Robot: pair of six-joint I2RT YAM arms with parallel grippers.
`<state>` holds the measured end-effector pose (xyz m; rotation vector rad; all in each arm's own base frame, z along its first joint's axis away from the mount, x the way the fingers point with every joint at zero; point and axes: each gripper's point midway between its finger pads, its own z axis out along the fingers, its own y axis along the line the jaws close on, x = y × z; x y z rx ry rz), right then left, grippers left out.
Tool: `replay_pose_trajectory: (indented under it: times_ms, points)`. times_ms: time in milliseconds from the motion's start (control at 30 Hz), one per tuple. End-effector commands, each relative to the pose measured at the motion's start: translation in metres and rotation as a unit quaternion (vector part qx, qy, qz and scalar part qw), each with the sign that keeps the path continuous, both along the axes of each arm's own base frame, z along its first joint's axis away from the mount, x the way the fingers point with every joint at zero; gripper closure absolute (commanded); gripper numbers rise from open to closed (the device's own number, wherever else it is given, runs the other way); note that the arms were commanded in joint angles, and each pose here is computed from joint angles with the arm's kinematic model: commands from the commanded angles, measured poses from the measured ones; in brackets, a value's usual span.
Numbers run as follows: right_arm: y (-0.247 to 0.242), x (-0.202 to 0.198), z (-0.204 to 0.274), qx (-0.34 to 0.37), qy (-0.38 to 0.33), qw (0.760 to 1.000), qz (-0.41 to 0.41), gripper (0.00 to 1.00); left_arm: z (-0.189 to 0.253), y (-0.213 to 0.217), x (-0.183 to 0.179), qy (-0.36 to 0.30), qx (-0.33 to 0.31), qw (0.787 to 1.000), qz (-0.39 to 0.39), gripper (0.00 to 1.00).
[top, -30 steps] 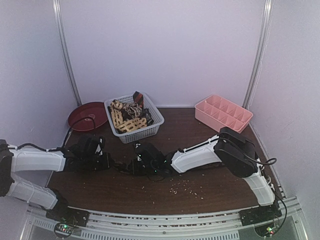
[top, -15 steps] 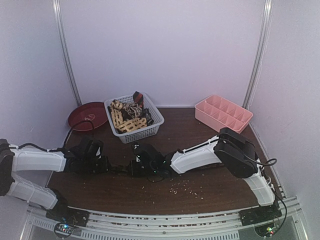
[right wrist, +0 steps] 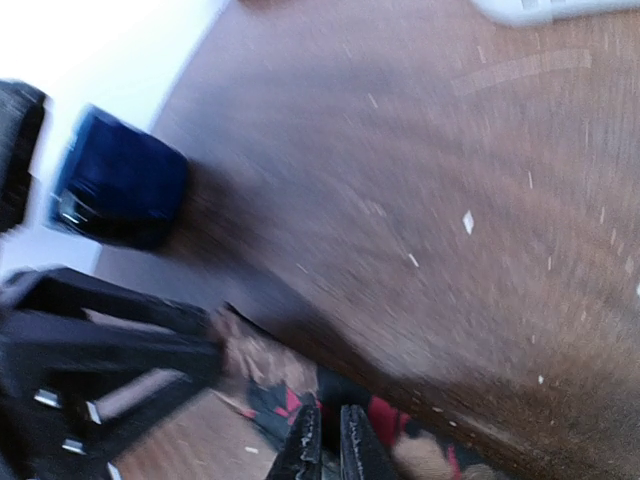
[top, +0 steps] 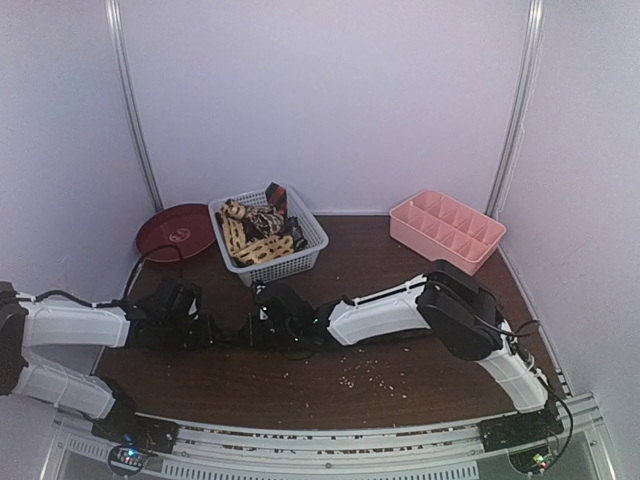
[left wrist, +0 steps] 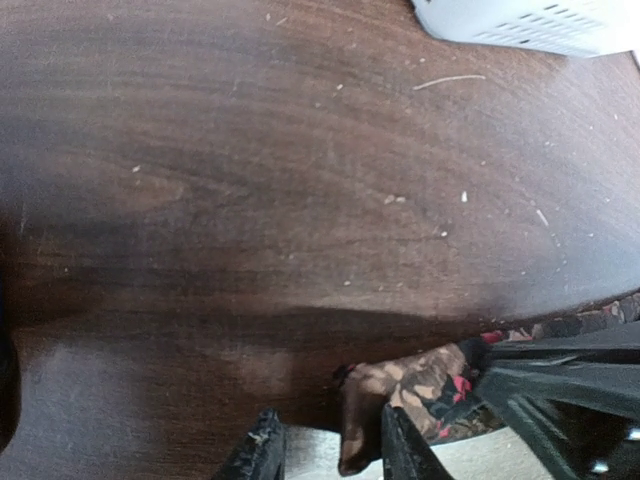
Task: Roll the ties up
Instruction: Roll the tie at the center of the board.
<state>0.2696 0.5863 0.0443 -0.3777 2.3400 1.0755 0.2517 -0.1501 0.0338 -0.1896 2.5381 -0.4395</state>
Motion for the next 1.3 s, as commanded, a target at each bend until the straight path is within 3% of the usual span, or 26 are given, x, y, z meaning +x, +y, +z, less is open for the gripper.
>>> replay_pose_trajectory:
  times_ms: [0,200,433,533,667,900,1100,1267]
  points:
    - [0.003,-0.015,-0.024,-0.030,0.022,0.999,0.011,0.91,0.002,-0.004,0.005,-0.015,-0.031,0.999,0.003,0.65]
    - [0.002,-0.020,-0.029,-0.037,0.026,0.999,0.013,0.92,0.004,-0.018,0.006,-0.021,-0.068,0.997,-0.018,0.68]
    - [0.002,-0.021,-0.019,-0.028,0.015,0.999,0.016,0.92,0.007,-0.026,0.007,-0.026,-0.091,0.995,-0.028,1.00]
    - [0.001,-0.021,-0.007,-0.032,-0.015,0.999,0.032,0.90,0.006,-0.024,0.008,-0.027,-0.083,0.996,-0.025,1.00]
    - [-0.004,-0.024,0.019,-0.053,-0.095,0.989,0.100,0.79,0.001,-0.022,0.008,-0.021,-0.072,0.997,-0.024,1.00]
    - [-0.032,-0.030,0.018,-0.169,-0.231,0.929,0.235,0.56,0.007,-0.024,0.016,-0.035,-0.072,0.997,-0.023,1.00]
    - [-0.048,-0.020,0.003,-0.237,-0.289,0.887,0.270,0.53,0.012,-0.028,0.026,-0.043,-0.066,0.997,-0.023,1.00]
    - [-0.053,-0.005,0.000,-0.240,-0.302,0.881,0.275,0.53,0.013,-0.029,0.032,-0.049,-0.073,0.996,-0.020,1.00]
